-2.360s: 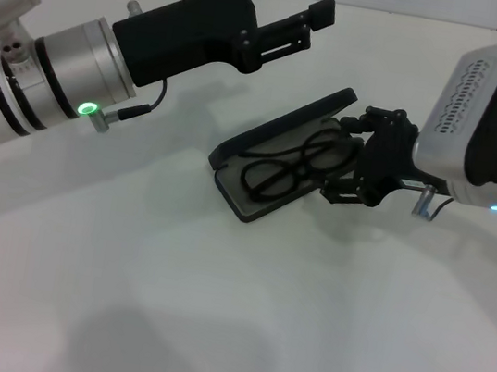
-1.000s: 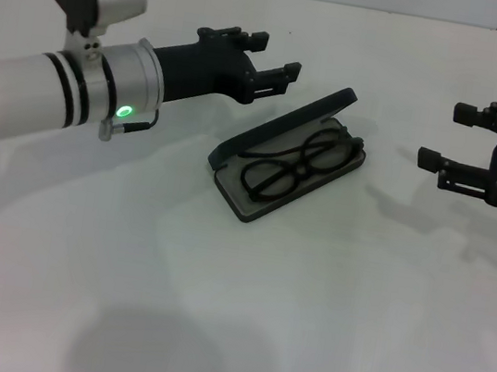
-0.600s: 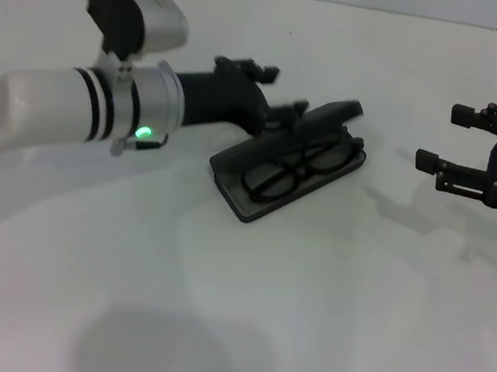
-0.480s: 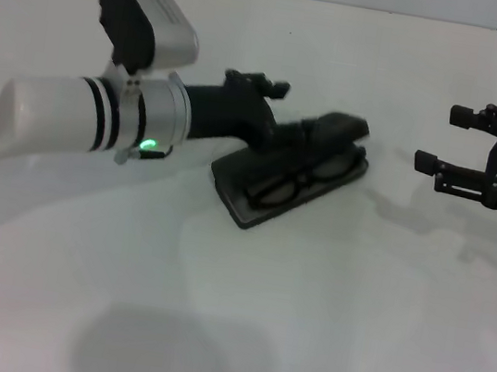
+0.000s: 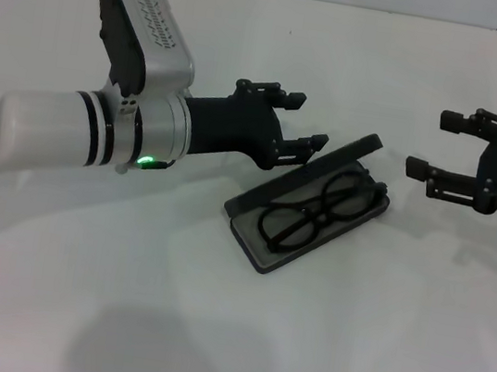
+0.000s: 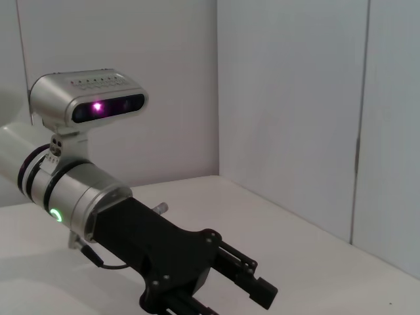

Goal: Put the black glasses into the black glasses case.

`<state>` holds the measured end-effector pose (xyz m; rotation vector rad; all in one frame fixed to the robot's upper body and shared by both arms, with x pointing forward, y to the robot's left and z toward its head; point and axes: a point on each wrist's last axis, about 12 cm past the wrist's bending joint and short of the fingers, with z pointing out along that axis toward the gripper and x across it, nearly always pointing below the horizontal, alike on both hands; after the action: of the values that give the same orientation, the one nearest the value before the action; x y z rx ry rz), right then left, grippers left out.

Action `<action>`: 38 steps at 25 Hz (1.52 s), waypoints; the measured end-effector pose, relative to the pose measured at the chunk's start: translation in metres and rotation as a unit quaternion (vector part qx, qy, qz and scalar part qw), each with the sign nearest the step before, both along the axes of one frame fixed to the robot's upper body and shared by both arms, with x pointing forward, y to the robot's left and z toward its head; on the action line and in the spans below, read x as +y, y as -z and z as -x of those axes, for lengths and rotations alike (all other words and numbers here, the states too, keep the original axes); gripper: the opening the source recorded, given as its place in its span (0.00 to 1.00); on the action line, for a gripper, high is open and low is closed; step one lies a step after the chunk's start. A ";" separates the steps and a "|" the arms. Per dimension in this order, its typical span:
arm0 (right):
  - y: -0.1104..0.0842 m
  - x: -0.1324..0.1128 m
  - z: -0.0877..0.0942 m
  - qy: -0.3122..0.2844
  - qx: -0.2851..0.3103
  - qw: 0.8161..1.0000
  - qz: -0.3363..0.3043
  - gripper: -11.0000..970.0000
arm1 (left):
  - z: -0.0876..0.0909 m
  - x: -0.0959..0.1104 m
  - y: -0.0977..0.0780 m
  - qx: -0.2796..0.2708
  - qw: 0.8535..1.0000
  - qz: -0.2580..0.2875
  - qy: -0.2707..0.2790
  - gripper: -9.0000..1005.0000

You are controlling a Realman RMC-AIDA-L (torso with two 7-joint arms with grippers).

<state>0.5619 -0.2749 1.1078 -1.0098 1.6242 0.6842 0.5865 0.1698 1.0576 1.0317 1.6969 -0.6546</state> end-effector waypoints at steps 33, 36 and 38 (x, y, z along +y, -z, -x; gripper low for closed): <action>-0.017 0.013 0.000 -0.066 -0.028 0.997 -0.019 0.83 | 0.049 0.043 -0.038 -0.105 0.970 0.179 0.127 0.66; -0.019 0.024 0.006 -0.124 -0.051 0.991 -0.029 0.83 | 0.061 0.064 -0.040 -0.113 0.964 0.194 0.142 0.66; -0.019 0.030 0.011 -0.157 -0.064 0.985 -0.040 0.83 | 0.067 0.075 -0.040 -0.114 0.964 0.197 0.136 0.66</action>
<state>0.5509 -0.2451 1.1270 -1.2387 1.3300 0.8690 0.5196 0.2449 1.0974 1.0132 1.1727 -0.9664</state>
